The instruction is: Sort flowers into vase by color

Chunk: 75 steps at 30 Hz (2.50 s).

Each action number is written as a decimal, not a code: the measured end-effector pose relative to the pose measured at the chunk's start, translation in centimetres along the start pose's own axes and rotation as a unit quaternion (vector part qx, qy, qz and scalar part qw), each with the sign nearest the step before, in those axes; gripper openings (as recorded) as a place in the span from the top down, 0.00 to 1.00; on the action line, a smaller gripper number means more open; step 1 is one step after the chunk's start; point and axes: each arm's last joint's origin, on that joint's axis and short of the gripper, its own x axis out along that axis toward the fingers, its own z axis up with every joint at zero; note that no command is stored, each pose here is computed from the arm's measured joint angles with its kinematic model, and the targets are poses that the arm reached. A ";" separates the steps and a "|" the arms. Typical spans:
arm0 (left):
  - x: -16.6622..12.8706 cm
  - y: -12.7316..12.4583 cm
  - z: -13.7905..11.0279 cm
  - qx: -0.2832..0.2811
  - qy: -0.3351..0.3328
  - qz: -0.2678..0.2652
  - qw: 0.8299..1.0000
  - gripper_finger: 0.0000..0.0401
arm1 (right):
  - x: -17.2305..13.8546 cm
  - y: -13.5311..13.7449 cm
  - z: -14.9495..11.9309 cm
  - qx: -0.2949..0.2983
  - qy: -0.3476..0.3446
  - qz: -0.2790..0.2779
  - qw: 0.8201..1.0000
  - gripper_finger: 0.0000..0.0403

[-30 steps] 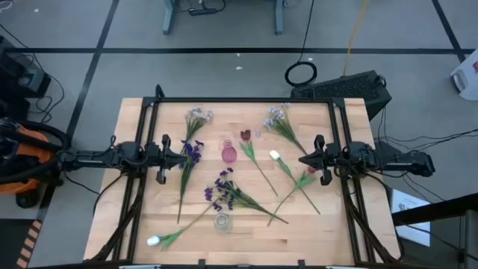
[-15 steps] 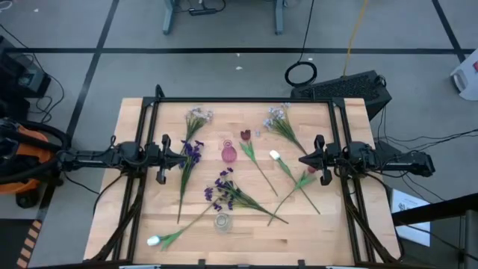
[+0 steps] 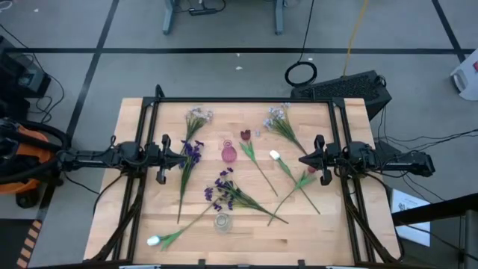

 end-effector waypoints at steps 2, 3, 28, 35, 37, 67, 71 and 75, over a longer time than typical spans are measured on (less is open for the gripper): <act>0.0 0.0 0.0 0.000 0.000 0.000 1.000 0.95 | 0.0 0.0 0.0 0.000 0.000 0.000 1.000 1.00; 0.0 0.0 0.0 0.000 0.000 0.000 1.000 0.95 | 0.0 0.0 0.0 0.000 0.000 0.000 1.000 1.00; 0.0 0.0 0.0 0.000 0.000 0.000 1.000 0.95 | 1.0 0.1 1.9 -0.017 -0.026 -0.036 0.999 1.00; 0.0 0.0 0.0 0.000 0.000 0.000 1.000 0.95 | 4.1 0.5 6.3 -0.106 0.036 -0.097 0.989 1.00; 0.0 0.0 0.0 0.000 0.000 0.000 1.000 0.95 | 5.7 0.6 7.6 -0.104 0.066 -0.120 0.985 1.00; 0.0 0.0 0.0 0.000 0.000 0.000 1.000 0.95 | 27.5 5.7 5.6 0.082 0.558 -0.202 0.801 0.76; 0.0 0.0 0.0 0.000 0.000 0.000 1.000 0.95 | 27.8 7.3 4.4 0.096 0.570 -0.179 0.796 0.63; 0.0 0.0 0.0 0.000 0.000 0.000 1.000 0.95 | 28.0 9.5 2.9 0.088 0.573 -0.162 0.799 0.53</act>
